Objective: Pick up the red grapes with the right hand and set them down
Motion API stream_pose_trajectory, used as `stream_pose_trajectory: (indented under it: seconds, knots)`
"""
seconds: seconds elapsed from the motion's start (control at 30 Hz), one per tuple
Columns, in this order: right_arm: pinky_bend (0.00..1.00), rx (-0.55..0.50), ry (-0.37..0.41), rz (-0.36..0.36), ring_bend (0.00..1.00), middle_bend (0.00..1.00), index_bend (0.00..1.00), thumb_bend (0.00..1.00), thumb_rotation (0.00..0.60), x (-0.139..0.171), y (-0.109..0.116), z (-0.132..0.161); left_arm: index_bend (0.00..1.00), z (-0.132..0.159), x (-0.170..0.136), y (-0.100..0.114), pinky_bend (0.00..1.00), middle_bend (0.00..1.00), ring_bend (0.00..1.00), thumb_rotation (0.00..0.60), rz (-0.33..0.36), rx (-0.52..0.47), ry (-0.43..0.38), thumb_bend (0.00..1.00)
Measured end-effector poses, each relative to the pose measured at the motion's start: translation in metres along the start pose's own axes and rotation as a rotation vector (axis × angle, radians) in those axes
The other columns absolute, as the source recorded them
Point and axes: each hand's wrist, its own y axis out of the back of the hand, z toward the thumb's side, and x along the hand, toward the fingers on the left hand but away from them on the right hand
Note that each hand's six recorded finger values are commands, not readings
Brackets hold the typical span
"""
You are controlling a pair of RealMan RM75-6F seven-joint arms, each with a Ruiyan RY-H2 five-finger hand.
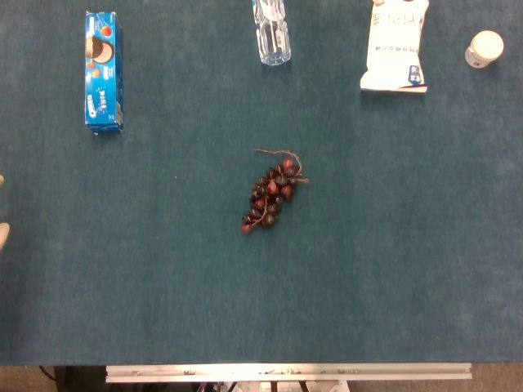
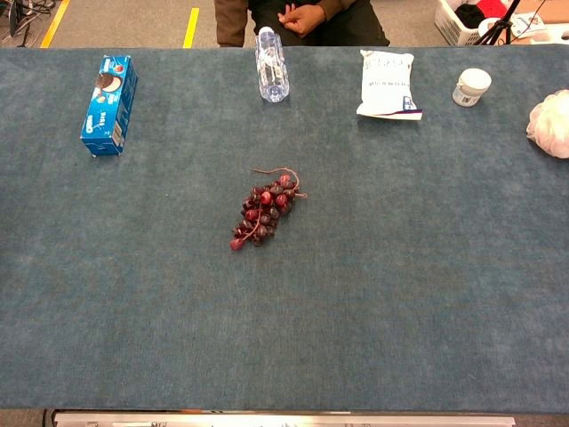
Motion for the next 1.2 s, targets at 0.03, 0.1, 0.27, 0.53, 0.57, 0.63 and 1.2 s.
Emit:
stream_pose_trajectory:
  seconds: [0.03, 0.1, 0.27, 0.53, 0.57, 0.63, 1.2]
  knots:
    - [0.40, 0.000, 0.003, 0.004, 0.34, 0.46, 0.51, 0.30, 0.600, 0.000, 0.000, 0.001, 0.32, 0.000, 0.000, 0.000, 0.17, 0.31, 0.23, 0.600, -0.001, -0.001, 0.000, 0.25]
    - [0.40, 0.000, 0.012, 0.008, 0.34, 0.46, 0.51, 0.30, 0.600, -0.001, -0.001, 0.002, 0.32, 0.000, -0.001, -0.001, 0.17, 0.31, 0.23, 0.600, -0.002, -0.001, 0.001, 0.25]
    - [0.40, -0.012, 0.046, 0.035, 0.34, 0.46, 0.51, 0.30, 0.600, -0.002, -0.005, 0.011, 0.32, -0.002, -0.002, 0.000, 0.17, 0.31, 0.23, 0.600, 0.000, -0.007, 0.009, 0.25]
    - [0.40, -0.024, 0.199, 0.112, 0.34, 0.46, 0.40, 0.30, 0.600, -0.012, -0.015, 0.048, 0.32, 0.000, -0.003, 0.002, 0.17, 0.31, 0.23, 0.600, 0.006, -0.019, 0.000, 0.25]
    - [0.40, -0.022, 0.223, 0.116, 0.34, 0.46, 0.39, 0.30, 0.600, -0.014, -0.016, 0.054, 0.32, 0.000, -0.003, 0.002, 0.17, 0.31, 0.23, 0.600, 0.007, -0.023, -0.001, 0.25]
    - [0.40, -0.015, 0.282, 0.123, 0.35, 0.46, 0.38, 0.29, 0.600, -0.020, -0.016, 0.071, 0.32, 0.001, -0.003, 0.003, 0.17, 0.31, 0.23, 0.600, 0.011, -0.026, -0.002, 0.25]
    - [0.31, 0.009, 0.610, 0.183, 0.20, 0.31, 0.28, 0.00, 0.600, -0.075, -0.023, 0.221, 0.32, -0.010, -0.017, 0.012, 0.17, 0.31, 0.23, 0.600, 0.047, -0.060, 0.025, 0.25]
